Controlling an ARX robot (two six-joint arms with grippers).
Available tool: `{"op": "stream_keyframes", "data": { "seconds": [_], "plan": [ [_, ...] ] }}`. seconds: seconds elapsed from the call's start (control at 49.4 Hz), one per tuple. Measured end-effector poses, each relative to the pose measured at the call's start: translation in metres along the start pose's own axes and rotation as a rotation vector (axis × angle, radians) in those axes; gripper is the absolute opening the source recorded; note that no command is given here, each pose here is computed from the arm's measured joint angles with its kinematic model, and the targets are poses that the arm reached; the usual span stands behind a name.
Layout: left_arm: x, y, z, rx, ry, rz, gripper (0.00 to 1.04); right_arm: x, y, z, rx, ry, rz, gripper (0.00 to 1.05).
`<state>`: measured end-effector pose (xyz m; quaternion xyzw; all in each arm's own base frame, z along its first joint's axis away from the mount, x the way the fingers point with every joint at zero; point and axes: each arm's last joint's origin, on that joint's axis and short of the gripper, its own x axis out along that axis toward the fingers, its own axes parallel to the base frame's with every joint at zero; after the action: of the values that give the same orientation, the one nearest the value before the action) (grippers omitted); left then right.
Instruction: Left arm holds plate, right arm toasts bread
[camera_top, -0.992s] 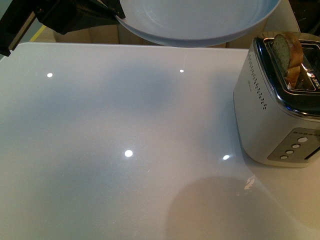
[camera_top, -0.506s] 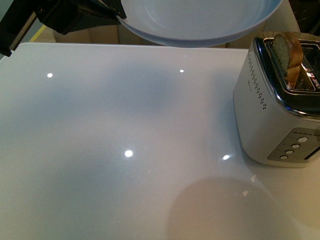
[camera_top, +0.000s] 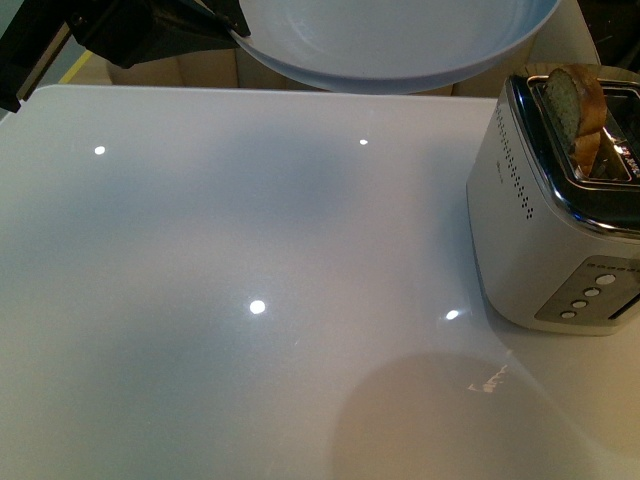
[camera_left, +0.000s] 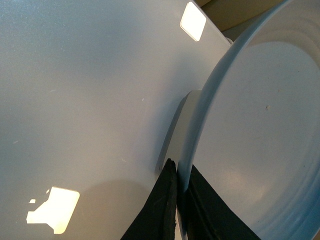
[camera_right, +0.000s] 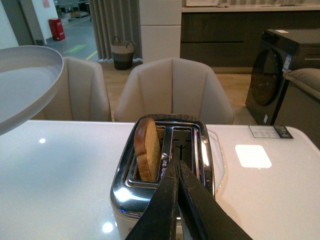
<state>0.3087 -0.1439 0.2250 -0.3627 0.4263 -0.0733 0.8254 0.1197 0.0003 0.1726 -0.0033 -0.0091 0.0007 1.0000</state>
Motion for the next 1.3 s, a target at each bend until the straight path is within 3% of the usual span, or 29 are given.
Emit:
{"op": "stream_keyframes", "data": {
  "seconds": [0.911, 1.175, 1.296],
  "plan": [
    [0.000, 0.000, 0.000, 0.000, 0.000, -0.002, 0.03, -0.023, 0.000, -0.003, 0.001, 0.006, 0.001, 0.02],
    [-0.001, 0.000, 0.000, 0.000, 0.000, -0.003, 0.03, -0.023, 0.000, -0.003, 0.000, 0.005, 0.001, 0.51],
    [-0.001, 0.000, 0.000, 0.000, -0.001, -0.002, 0.03, -0.023, 0.000, -0.003, 0.001, 0.005, 0.001, 0.68]
  ]
}}
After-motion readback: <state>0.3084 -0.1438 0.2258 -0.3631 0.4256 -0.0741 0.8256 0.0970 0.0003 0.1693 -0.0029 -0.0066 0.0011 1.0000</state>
